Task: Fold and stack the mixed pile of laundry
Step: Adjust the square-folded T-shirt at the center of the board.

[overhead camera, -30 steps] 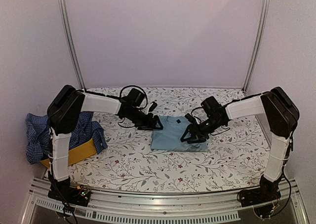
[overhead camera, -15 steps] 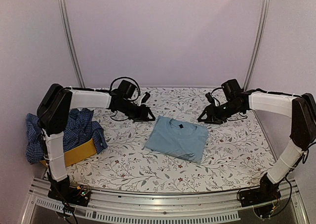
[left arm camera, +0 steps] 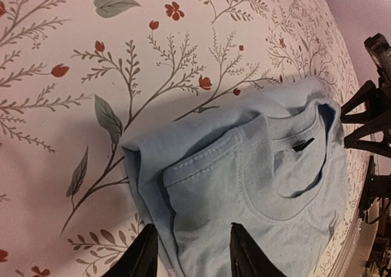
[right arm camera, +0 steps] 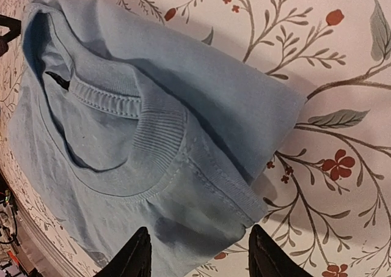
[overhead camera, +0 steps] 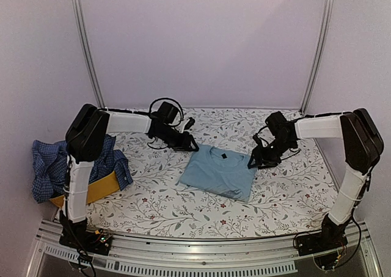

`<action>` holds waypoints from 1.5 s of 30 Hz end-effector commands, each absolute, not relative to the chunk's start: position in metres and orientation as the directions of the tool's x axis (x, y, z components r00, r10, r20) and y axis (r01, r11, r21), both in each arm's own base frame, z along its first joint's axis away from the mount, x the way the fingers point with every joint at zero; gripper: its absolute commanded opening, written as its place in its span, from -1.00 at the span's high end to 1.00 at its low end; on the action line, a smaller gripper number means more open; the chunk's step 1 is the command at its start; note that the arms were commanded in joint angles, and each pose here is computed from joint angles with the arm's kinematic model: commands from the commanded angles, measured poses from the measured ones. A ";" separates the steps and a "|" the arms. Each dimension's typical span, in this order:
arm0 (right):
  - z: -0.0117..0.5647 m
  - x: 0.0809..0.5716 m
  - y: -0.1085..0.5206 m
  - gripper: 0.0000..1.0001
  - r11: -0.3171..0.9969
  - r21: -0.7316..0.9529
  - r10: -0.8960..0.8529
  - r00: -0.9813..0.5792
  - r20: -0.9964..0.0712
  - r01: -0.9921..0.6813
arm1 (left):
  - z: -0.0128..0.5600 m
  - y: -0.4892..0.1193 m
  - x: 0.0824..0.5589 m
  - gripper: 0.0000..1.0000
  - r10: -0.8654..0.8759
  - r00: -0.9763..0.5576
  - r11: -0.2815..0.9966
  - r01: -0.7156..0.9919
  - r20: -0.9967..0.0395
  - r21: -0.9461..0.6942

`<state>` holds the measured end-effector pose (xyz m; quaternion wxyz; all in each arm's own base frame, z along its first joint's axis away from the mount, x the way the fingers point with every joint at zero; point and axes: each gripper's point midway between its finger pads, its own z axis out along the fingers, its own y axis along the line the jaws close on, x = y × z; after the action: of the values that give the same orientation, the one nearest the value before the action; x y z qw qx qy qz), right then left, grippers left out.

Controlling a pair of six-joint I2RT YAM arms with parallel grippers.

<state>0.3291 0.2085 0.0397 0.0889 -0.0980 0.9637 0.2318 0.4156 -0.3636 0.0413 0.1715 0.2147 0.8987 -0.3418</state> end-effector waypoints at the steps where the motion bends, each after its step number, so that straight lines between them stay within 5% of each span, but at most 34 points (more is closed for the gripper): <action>1: 0.030 0.338 0.208 -0.06 0.890 0.396 -0.154 -0.966 -0.208 -0.227 | 0.042 -0.379 0.410 0.20 0.311 -0.827 0.640 0.547 -0.468 -0.540; 10: 0.024 0.346 0.207 0.06 0.900 0.378 -0.149 -0.968 -0.204 -0.218 | 0.032 -0.386 0.416 0.38 0.316 -0.831 0.643 0.543 -0.458 -0.540; 17: 0.034 0.356 0.216 0.75 0.883 0.398 -0.169 -0.959 -0.229 -0.250 | 0.041 -0.387 0.421 0.94 0.307 -0.823 0.639 0.550 -0.477 -0.538; 21: 0.045 0.359 0.217 0.97 0.879 0.399 -0.172 -0.953 -0.248 -0.262 | 0.061 -0.382 0.424 1.00 0.288 -0.810 0.640 0.559 -0.510 -0.527; 29: 0.067 0.372 0.215 1.00 0.884 0.372 -0.165 -0.933 -0.319 -0.283 | 0.079 -0.361 0.430 1.00 0.250 -0.797 0.671 0.551 -0.550 -0.495; 40: 0.007 0.395 0.210 0.99 0.919 0.319 -0.153 -0.955 -0.254 -0.232 | 0.022 -0.352 0.449 1.00 0.217 -0.858 0.751 0.451 -0.466 -0.481; 41: 0.003 0.396 0.212 0.96 0.918 0.324 -0.154 -0.958 -0.242 -0.230 | 0.022 -0.348 0.454 0.82 0.204 -0.862 0.769 0.434 -0.464 -0.469; 43: 0.002 0.400 0.213 0.78 0.920 0.324 -0.149 -0.963 -0.225 -0.218 | 0.033 -0.346 0.459 0.12 0.193 -0.855 0.770 0.437 -0.482 -0.465; 45: 0.012 0.404 0.213 0.32 0.922 0.324 -0.135 -0.961 -0.242 -0.211 | 0.056 -0.349 0.459 -0.34 0.216 -0.815 0.763 0.484 -0.537 -0.429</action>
<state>0.3963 0.2173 0.0175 0.1083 -0.0977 0.9701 0.1940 0.4383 -0.3556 0.0201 0.1804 0.1899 0.9145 -0.3083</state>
